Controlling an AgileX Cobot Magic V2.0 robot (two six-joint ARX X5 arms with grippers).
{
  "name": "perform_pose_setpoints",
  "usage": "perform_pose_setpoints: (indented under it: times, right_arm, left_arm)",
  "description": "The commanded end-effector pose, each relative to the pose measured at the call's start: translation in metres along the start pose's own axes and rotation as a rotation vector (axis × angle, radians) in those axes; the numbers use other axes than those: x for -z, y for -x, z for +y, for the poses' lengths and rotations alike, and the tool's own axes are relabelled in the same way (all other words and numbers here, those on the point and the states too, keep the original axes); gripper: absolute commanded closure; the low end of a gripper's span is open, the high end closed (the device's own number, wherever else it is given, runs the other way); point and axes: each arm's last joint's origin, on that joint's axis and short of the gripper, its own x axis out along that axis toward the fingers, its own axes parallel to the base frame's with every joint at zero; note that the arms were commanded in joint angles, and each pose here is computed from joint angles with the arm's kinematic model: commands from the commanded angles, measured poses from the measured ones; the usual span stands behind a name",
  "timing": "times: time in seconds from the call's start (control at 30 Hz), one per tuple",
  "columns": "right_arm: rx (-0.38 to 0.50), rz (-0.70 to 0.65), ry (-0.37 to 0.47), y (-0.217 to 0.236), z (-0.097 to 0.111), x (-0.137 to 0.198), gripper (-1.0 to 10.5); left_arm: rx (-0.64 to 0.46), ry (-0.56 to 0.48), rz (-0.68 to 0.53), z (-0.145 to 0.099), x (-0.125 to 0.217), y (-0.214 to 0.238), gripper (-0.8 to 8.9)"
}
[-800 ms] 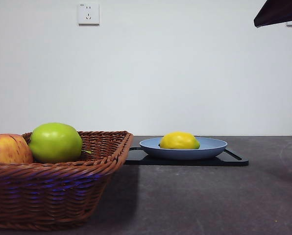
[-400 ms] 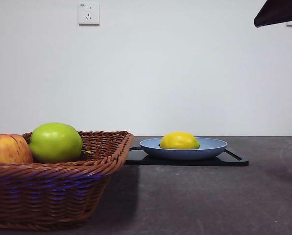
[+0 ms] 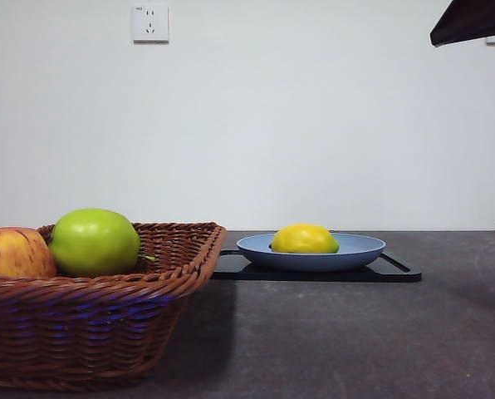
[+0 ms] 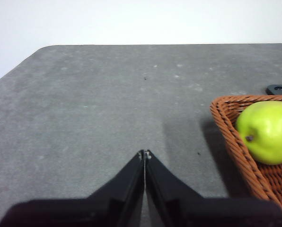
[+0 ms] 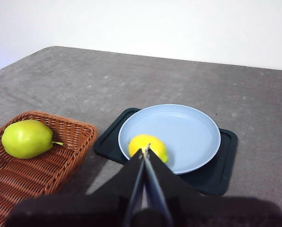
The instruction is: Take the lemon from the basket,put the lemon in the plate,hand out the plate
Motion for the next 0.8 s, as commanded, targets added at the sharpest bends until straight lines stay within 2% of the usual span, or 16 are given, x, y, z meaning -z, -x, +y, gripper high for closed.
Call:
perform_pose_setpoints:
  times: [0.03, 0.67, 0.73, 0.8]
  right_arm:
    - [-0.008, -0.018, -0.013, 0.0002, 0.0012, -0.0039, 9.4]
    - [-0.008, -0.018, -0.011, 0.0002, 0.0012, -0.0039, 9.4]
    - [0.018, -0.02, 0.073, 0.0007, 0.0002, -0.004, 9.4]
    - [0.069, -0.009, 0.104, 0.0065, -0.0048, -0.0028, 9.4]
  left_arm:
    - [-0.01, 0.008, 0.011, 0.0009, 0.0023, -0.0005, 8.05]
    - [-0.012, 0.008, 0.01, 0.001, 0.0023, -0.0005, 8.05]
    - [-0.011, 0.008, 0.01, 0.0009, 0.0023, -0.0005, 8.05]
    - [-0.012, 0.008, 0.01, 0.001, 0.0023, -0.0005, 8.05]
